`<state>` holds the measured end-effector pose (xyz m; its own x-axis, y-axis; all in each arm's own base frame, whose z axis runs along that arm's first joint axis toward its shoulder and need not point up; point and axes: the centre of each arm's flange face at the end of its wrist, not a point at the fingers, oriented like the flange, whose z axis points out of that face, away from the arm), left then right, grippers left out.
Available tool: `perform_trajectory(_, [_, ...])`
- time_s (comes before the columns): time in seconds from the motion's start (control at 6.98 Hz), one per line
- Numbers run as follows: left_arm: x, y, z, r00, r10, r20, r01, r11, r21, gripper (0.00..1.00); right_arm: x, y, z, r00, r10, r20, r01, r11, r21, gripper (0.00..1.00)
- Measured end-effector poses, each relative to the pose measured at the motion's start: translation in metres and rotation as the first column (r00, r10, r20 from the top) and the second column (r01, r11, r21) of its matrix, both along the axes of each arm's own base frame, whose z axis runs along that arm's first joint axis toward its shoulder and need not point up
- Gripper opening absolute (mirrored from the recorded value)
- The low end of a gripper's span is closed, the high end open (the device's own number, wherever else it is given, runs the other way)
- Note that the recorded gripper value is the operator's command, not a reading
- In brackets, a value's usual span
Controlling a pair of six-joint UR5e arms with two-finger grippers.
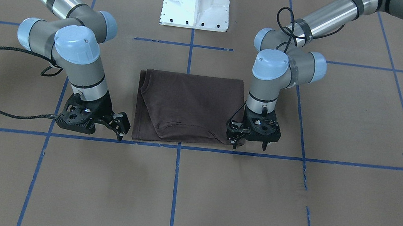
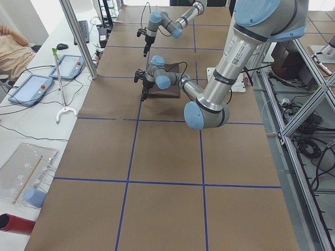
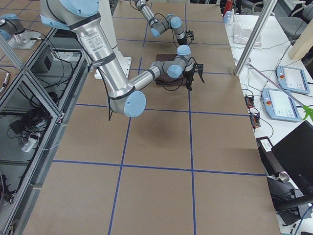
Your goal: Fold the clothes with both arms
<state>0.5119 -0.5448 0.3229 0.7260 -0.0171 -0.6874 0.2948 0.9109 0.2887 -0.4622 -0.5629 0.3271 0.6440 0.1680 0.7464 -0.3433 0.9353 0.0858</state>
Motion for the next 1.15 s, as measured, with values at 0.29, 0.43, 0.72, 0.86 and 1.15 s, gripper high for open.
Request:
perform_trajectory(0.29, [-0.014, 0.002, -0.026, 0.998, 0.024, -0.065, -0.024, 1.000, 0.002, 0.91, 0.000, 0.000, 0.000, 1.000, 0.000, 0.001, 0.000, 1.000, 0.001, 1.00])
perform_trajectory(0.43, [-0.015, 0.007, -0.037, 0.993, -0.001, -0.116, -0.002, 1.000, -0.020, 0.84, 0.000, 0.000, 0.000, 1.000, -0.001, 0.002, 0.001, 1.000, 0.001, 1.00])
perform_trajectory(0.72, [-0.011, 0.017, -0.047, 0.976, -0.051, -0.212, 0.038, 0.997, -0.067, 0.86, 0.006, -0.004, -0.002, 1.000, -0.011, 0.011, 0.011, 1.000, -0.004, 1.00])
perform_trajectory(0.86, [-0.004, 0.024, -0.047, 0.973, -0.055, -0.225, 0.037, 0.996, -0.082, 0.86, 0.015, -0.009, -0.003, 1.000, -0.019, 0.023, 0.020, 1.000, -0.015, 1.00])
perform_trajectory(1.15, [0.014, 0.039, -0.033, 0.977, -0.038, -0.207, 0.018, 0.995, -0.101, 0.86, 0.023, -0.013, -0.001, 0.999, -0.026, 0.032, 0.026, 0.999, -0.026, 1.00])
